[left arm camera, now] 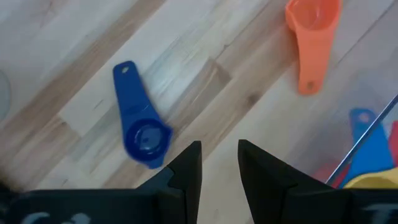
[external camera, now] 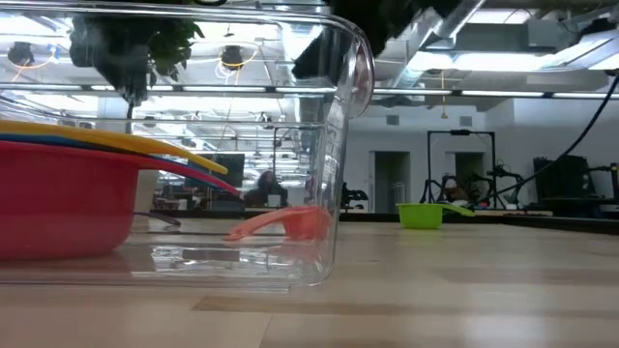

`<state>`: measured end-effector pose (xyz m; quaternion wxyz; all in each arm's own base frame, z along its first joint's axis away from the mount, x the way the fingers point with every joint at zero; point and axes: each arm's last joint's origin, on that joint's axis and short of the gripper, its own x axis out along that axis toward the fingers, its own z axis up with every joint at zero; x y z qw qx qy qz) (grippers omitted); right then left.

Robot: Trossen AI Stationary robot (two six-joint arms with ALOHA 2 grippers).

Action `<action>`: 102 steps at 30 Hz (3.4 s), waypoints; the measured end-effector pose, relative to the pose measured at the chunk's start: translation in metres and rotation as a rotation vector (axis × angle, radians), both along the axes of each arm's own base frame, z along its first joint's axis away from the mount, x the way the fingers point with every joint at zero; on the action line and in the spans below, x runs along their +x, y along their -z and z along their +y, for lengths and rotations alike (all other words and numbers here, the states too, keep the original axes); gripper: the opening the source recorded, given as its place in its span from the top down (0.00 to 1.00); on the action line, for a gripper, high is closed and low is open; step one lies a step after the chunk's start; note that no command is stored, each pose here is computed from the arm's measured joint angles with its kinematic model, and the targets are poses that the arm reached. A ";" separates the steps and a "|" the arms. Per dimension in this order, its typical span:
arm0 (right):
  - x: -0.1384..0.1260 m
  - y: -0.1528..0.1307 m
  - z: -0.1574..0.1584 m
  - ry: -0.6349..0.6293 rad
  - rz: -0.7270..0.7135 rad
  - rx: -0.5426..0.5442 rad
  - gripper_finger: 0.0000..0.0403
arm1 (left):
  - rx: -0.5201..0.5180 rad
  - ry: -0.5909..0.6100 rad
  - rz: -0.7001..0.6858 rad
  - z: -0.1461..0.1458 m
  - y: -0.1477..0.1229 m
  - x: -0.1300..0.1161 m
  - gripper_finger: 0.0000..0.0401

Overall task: Nest measuring cups in basket
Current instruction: Stack the yellow measuring cup on top of the blue measuring cup into the transparent bin

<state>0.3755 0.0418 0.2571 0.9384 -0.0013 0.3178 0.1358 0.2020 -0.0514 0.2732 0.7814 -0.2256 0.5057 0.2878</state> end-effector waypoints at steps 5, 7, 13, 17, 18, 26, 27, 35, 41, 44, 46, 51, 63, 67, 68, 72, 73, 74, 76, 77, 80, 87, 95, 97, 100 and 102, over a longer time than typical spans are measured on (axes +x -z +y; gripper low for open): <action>0.033 -0.005 0.044 -0.067 0.012 -0.063 0.81 | 0.021 0.061 0.031 -0.002 0.000 -0.003 0.77; 0.045 -0.002 0.058 -0.076 0.044 -0.077 0.82 | 0.026 0.074 0.038 -0.002 0.001 -0.003 0.77; 0.073 0.005 0.090 -0.063 0.117 -0.047 0.84 | 0.026 0.115 0.062 -0.001 0.001 -0.004 0.77; 0.086 0.008 0.112 -0.072 0.129 -0.025 0.84 | -0.006 0.175 0.071 -0.003 0.001 -0.003 0.77; 0.088 0.008 0.117 -0.077 0.127 -0.022 0.84 | -0.009 0.191 0.062 -0.004 0.001 -0.002 0.77; 0.089 0.016 0.129 -0.084 0.214 -0.018 0.84 | -0.020 0.276 0.015 -0.009 0.006 0.013 0.77; 0.088 0.016 0.128 -0.082 0.226 -0.021 0.84 | -0.023 0.282 0.027 -0.010 0.009 0.016 0.77; 0.088 0.024 0.132 -0.087 0.247 -0.023 0.84 | 0.005 0.341 0.083 -0.016 0.032 0.039 0.77; 0.092 0.042 0.142 -0.101 0.272 0.006 0.84 | 0.006 0.372 0.079 -0.018 0.038 0.047 0.77; 0.092 0.048 0.146 -0.095 0.291 0.013 0.84 | 0.005 0.365 0.066 -0.017 0.038 0.048 0.77; 0.092 0.047 0.148 -0.098 0.281 0.017 0.84 | 0.006 0.365 0.064 -0.014 0.037 0.048 0.77; 0.092 0.046 0.148 -0.104 0.266 0.017 0.84 | -0.003 0.378 0.055 -0.011 0.037 0.051 0.77; 0.100 0.057 0.146 -0.135 0.261 0.040 0.84 | -0.040 0.414 0.009 -0.012 0.036 0.056 0.77; 0.101 0.062 0.143 -0.135 0.278 0.039 0.84 | -0.047 0.416 -0.005 -0.013 0.035 0.057 0.77; 0.101 0.059 0.142 -0.134 0.270 0.041 0.84 | -0.054 0.420 -0.003 -0.013 0.035 0.057 0.77; 0.102 0.061 0.138 -0.126 0.281 0.040 0.84 | -0.062 0.424 0.008 -0.014 0.038 0.058 0.77; 0.102 0.060 0.137 -0.125 0.280 0.040 0.84 | -0.065 0.426 0.015 -0.014 0.040 0.059 0.77; 0.103 0.060 0.136 -0.123 0.278 0.041 0.84 | -0.070 0.428 0.021 -0.015 0.042 0.060 0.77; 0.103 0.060 0.134 -0.119 0.279 0.041 0.84 | -0.078 0.431 0.033 -0.016 0.046 0.063 0.77; 0.103 0.060 0.134 -0.118 0.282 0.041 0.84 | -0.075 0.436 0.040 -0.016 0.049 0.065 0.77; 0.103 0.060 0.135 -0.126 0.281 0.047 0.84 | -0.065 0.452 0.043 -0.017 0.053 0.068 0.77; 0.102 0.060 0.136 -0.140 0.287 0.058 0.84 | -0.059 0.475 0.023 -0.018 0.054 0.072 0.77; 0.102 0.063 0.135 -0.138 0.297 0.055 0.84 | -0.059 0.475 0.013 -0.018 0.053 0.073 0.77; 0.102 0.063 0.135 -0.137 0.298 0.055 0.84 | -0.064 0.478 0.013 -0.018 0.053 0.073 0.77; 0.102 0.063 0.135 -0.137 0.299 0.055 0.84 | -0.072 0.483 0.013 -0.019 0.053 0.072 0.77; 0.101 0.063 0.135 -0.137 0.299 0.055 0.84 | -0.074 0.484 0.013 -0.019 0.053 0.072 0.77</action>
